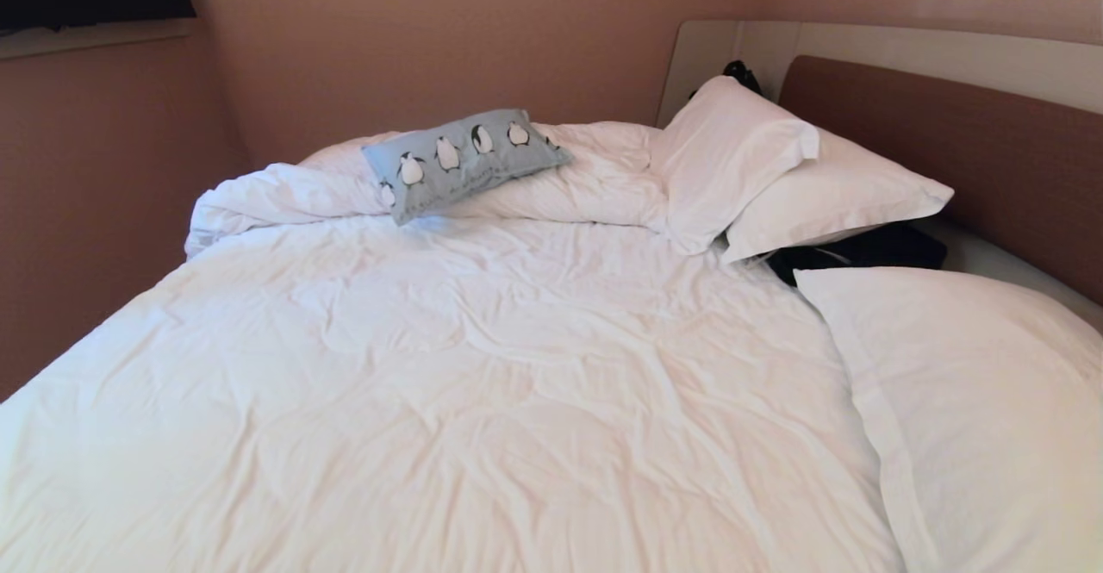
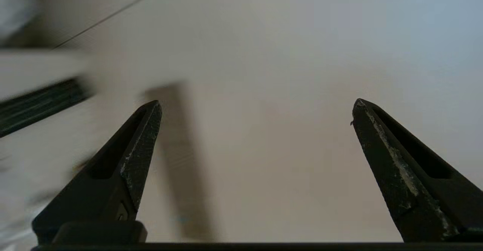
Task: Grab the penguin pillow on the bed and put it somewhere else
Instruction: Place the pillow at the bedside
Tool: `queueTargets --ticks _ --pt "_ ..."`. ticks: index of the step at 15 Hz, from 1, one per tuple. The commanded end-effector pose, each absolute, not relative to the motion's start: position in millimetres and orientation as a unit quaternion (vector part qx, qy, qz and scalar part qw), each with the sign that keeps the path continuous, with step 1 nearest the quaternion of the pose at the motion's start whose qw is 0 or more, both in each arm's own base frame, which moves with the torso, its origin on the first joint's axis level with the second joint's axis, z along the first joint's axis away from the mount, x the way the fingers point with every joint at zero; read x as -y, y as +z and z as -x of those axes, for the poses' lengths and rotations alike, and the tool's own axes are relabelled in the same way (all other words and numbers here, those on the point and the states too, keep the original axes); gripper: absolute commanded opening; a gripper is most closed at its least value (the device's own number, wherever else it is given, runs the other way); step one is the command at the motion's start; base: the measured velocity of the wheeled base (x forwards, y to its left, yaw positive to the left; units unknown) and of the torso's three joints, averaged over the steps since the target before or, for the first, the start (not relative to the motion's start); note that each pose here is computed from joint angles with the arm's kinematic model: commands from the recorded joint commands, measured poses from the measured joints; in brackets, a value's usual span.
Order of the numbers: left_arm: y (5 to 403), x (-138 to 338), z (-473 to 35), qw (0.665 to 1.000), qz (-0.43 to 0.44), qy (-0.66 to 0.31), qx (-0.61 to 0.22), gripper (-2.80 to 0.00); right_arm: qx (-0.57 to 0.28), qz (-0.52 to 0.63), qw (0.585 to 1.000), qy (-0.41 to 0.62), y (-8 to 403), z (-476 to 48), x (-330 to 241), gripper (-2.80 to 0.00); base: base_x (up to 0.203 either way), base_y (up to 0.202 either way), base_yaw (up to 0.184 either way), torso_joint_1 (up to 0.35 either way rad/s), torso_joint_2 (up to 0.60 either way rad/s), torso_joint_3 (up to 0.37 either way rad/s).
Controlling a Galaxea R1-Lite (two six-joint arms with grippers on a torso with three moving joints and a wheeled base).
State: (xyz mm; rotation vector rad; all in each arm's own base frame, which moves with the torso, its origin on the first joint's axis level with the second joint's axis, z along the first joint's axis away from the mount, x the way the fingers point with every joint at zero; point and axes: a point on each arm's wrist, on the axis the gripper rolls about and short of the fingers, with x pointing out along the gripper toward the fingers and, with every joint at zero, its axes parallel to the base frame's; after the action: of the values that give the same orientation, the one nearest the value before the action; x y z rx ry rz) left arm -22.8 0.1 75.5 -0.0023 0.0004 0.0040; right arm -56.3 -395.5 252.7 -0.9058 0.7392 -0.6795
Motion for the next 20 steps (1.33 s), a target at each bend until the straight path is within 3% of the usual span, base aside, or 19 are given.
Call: queueTargets --ticks 1,4,7,12,17,20 --pt "75.2 -0.2 22.7 1.0 0.001 0.002 -0.001 -2.8 -0.451 -0.104 0.886 0.017 169.7 41.8 306.7 0.0 0.0 0.0 0.0 0.0 0.0 0.0" --pt "75.5 -0.2 22.8 1.0 0.001 0.002 0.0 -2.8 -0.455 -0.052 0.886 0.069 179.4 40.5 296.1 0.0 0.0 0.0 0.0 0.0 0.0 0.0" --pt "75.4 -0.2 22.8 1.0 0.001 0.002 0.0 -2.8 -0.46 -0.035 0.885 0.058 193.8 38.4 286.3 0.0 0.0 0.0 0.0 0.0 0.0 0.0" --pt "75.1 -0.2 22.7 1.0 0.001 0.002 -0.001 -2.8 -0.47 -0.105 0.876 0.004 204.4 34.9 282.4 0.0 0.0 0.0 0.0 0.0 0.0 0.0" --pt "75.1 -0.2 22.7 1.0 0.001 0.002 -0.001 -2.8 -0.517 -0.117 0.848 0.017 190.8 41.3 299.4 0.0 0.0 0.0 0.0 0.0 0.0 0.0" --pt "75.5 -0.2 22.8 1.0 0.001 0.002 0.0 -2.8 -0.544 -0.152 0.824 0.05 162.8 48.4 313.0 0.0 0.0 0.0 0.0 0.0 0.0 0.0"
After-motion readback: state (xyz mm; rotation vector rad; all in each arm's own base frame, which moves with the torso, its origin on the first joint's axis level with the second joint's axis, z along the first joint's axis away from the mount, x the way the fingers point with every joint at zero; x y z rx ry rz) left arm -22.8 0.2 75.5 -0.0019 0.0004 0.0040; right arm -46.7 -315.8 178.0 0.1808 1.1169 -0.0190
